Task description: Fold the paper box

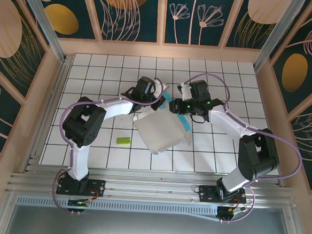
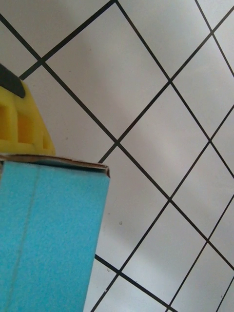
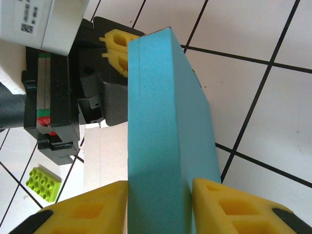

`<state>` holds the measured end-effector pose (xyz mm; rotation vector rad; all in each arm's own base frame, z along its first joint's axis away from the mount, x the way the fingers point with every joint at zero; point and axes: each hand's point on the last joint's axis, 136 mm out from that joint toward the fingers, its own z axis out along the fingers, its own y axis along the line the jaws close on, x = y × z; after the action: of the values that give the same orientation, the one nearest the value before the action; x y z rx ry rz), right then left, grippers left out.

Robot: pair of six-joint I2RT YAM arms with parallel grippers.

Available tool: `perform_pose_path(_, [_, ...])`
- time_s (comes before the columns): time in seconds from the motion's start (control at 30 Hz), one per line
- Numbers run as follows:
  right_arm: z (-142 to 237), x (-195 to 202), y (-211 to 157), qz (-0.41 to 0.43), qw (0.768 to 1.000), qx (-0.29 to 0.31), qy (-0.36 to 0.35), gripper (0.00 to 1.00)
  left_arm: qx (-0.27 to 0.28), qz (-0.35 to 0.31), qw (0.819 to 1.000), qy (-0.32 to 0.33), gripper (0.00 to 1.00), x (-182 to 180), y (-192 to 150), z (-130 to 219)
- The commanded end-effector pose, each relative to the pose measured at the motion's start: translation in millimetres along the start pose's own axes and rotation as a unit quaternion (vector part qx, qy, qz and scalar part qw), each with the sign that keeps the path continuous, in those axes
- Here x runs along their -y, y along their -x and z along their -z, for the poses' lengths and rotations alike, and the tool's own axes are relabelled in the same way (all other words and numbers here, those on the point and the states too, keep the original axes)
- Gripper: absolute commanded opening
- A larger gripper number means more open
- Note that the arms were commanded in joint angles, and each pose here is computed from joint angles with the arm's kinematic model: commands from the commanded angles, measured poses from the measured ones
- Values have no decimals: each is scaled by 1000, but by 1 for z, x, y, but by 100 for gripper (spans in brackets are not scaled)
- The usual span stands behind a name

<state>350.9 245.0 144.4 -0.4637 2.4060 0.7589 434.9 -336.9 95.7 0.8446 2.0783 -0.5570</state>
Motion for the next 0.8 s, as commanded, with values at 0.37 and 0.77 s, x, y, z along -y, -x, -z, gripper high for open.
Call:
perform_pose_path(0.37, [54, -22, 62, -18, 994, 104, -16, 67, 20, 22, 999, 24, 8, -6, 6, 19])
perform_pose_path(0.77, [148, 24, 57, -285, 918, 218, -169, 71, 98, 121, 988, 18, 40, 3, 33, 64])
